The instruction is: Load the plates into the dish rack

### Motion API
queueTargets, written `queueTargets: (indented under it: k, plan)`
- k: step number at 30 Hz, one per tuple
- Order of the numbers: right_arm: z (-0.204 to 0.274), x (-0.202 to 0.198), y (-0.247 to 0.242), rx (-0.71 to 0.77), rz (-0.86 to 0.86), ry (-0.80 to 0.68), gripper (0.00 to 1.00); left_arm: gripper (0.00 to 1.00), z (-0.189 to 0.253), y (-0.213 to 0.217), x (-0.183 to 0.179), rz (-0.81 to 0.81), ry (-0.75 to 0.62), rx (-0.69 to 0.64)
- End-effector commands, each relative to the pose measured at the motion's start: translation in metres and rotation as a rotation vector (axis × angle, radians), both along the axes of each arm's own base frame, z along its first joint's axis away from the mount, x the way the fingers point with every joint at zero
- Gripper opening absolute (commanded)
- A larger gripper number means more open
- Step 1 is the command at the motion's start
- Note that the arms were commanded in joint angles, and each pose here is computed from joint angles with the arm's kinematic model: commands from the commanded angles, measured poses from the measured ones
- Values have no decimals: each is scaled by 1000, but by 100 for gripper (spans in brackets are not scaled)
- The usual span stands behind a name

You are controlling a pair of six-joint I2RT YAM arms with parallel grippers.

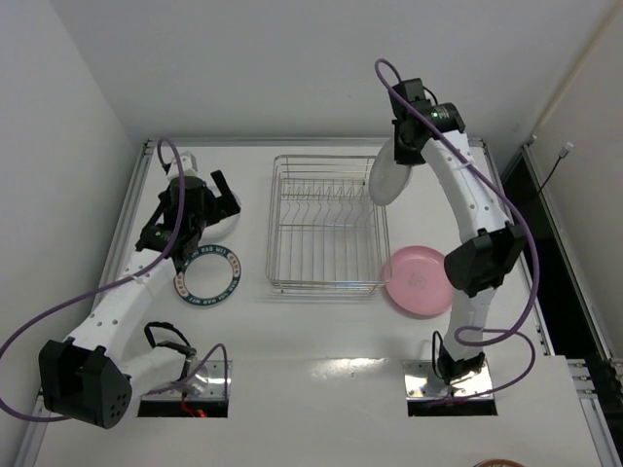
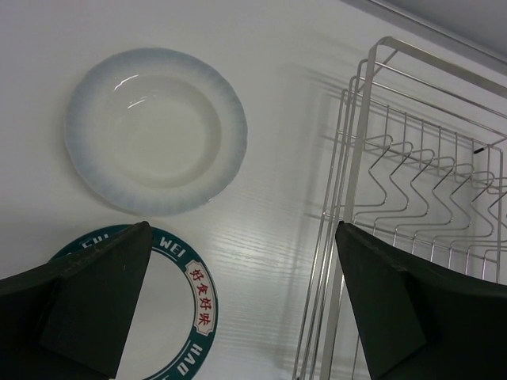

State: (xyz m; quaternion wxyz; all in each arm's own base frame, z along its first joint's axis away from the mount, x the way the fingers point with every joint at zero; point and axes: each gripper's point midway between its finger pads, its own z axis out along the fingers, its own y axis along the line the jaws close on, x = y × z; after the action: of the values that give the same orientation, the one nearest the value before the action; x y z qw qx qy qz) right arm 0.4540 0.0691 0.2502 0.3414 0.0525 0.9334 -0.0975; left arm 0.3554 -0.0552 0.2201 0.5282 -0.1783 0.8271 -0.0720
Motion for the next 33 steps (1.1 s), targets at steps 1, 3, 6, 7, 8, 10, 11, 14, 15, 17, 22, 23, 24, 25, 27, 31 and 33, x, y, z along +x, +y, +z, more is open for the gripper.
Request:
queueTargets:
  k: [1,3,6,7,8,10,11,14,15,17,22,23,24,25,27,31,33]
  plan:
    - [25,9,3,-86,-17,-96,0,100,21,-5,5,0,-54,-14]
    - [11,13,7,-126,-19,-70,0,100,21,-5,5,0,-54,-14]
    - [6,15,12,-175,-4,-61,0,100,21,-5,5,0,-54,-14]
    - [1,16,15,-190,-2,-52,0,100,21,-5,5,0,-54,-14]
    - [6,18,14,-194,-11,-69,0,100,21,-5,5,0,-54,-14]
    - [-1,21,18,-214,2,-54,0,100,25,-4,4,0,-63,-17]
    - [0,21,16,-224,-6,-57,0,100,23,-4,3,0,-54,-14]
    - [-11,23,20,-248,8,-34,0,100,19,-2,2,8,-46,-8]
    - [-15,24,25,-270,20,-25,0,100,19,-3,2,12,-47,-16]
    - [-27,21,26,-299,33,7,0,100,19,-3,2,12,-47,-17]
    - [-35,26,43,-302,68,-3,0,100,17,-2,1,12,-38,-14]
    - [-35,26,43,-309,75,1,0,100,17,-2,1,12,-38,-14]
    - [-36,27,48,-309,85,-1,0,100,17,0,1,21,-39,-10]
    - [-41,27,53,-321,104,11,0,100,17,0,1,21,-39,-10]
    - [-45,26,58,-325,114,18,0,100,17,0,1,21,-39,-10]
    - [-46,27,64,-329,133,16,0,100,19,0,1,21,-39,-10]
    - [-38,26,64,-350,124,3,0,100,19,2,1,26,-39,3]
